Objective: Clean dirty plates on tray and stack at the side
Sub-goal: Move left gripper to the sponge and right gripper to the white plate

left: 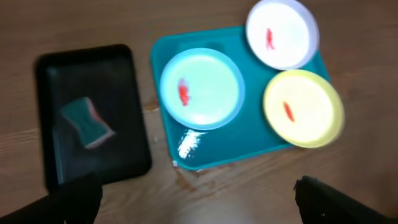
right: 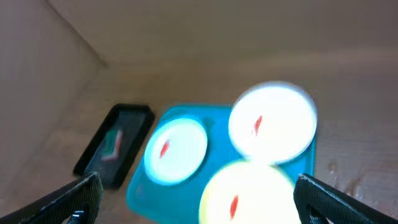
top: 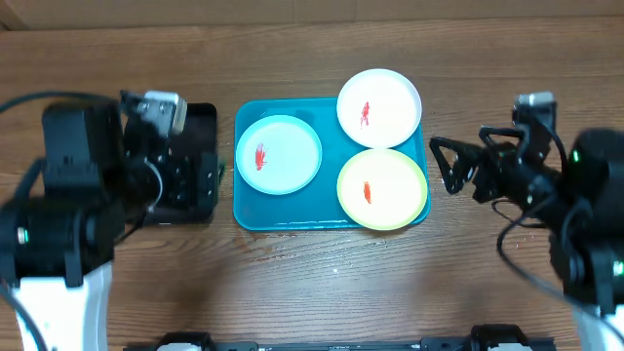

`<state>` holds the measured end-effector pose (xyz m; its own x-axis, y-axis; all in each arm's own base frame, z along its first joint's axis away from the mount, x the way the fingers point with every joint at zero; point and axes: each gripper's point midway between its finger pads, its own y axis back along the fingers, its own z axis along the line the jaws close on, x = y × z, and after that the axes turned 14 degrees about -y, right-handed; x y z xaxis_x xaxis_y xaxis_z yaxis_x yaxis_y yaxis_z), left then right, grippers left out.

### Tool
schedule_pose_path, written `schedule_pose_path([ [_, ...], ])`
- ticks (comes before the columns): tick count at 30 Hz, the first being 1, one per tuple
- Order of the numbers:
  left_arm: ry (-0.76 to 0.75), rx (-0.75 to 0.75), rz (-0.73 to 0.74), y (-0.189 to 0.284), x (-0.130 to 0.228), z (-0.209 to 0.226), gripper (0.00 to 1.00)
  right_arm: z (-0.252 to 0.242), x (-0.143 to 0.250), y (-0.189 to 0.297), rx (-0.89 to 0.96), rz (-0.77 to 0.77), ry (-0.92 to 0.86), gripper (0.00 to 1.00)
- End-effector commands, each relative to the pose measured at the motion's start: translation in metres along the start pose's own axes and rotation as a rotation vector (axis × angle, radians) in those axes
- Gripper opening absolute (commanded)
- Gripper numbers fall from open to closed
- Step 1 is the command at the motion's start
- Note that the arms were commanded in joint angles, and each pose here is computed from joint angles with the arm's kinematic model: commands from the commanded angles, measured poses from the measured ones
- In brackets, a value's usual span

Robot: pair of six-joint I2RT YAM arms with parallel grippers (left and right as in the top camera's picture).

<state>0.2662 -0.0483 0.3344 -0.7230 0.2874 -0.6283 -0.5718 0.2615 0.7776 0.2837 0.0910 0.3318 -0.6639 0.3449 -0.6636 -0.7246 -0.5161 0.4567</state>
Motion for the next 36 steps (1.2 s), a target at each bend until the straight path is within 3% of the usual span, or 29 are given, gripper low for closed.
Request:
schedule_pose_path([
  [1, 0.053, 0.150, -0.024, -0.002, -0.021, -0.021, 1.00, 0.009, -0.011, -0.003, -0.013, 0.050, -0.014, 1.00],
  [13, 0.109, 0.191, 0.089, -0.051, -0.024, -0.009, 1.00, -0.021, -0.012, -0.050, 0.048, 0.196, -0.119, 1.00],
  [16, 0.114, 0.185, 0.120, -0.061, -0.021, -0.005, 1.00, -0.028, -0.012, -0.062, 0.056, 0.214, -0.134, 0.95],
  [18, 0.148, 0.139, 0.145, -0.068, -0.019, 0.004, 1.00, -0.034, -0.010, -0.071, 0.079, 0.228, -0.174, 0.93],
  [22, 0.359, -0.109, 0.225, -0.077, -0.004, 0.045, 0.98, -0.046, -0.001, -0.093, 0.152, 0.257, -0.231, 0.87],
  [26, 0.445, -0.261, 0.264, -0.075, 0.008, 0.067, 0.98, -0.052, 0.004, -0.117, 0.207, 0.262, -0.242, 0.81],
  [31, 0.526, -0.391, 0.324, -0.071, 0.025, 0.083, 0.99, -0.058, 0.015, -0.149, 0.249, 0.282, -0.237, 0.75],
  [36, 0.563, -0.416, 0.416, -0.081, 0.041, 0.085, 0.98, -0.051, 0.030, -0.181, 0.231, 0.317, -0.221, 0.70],
])
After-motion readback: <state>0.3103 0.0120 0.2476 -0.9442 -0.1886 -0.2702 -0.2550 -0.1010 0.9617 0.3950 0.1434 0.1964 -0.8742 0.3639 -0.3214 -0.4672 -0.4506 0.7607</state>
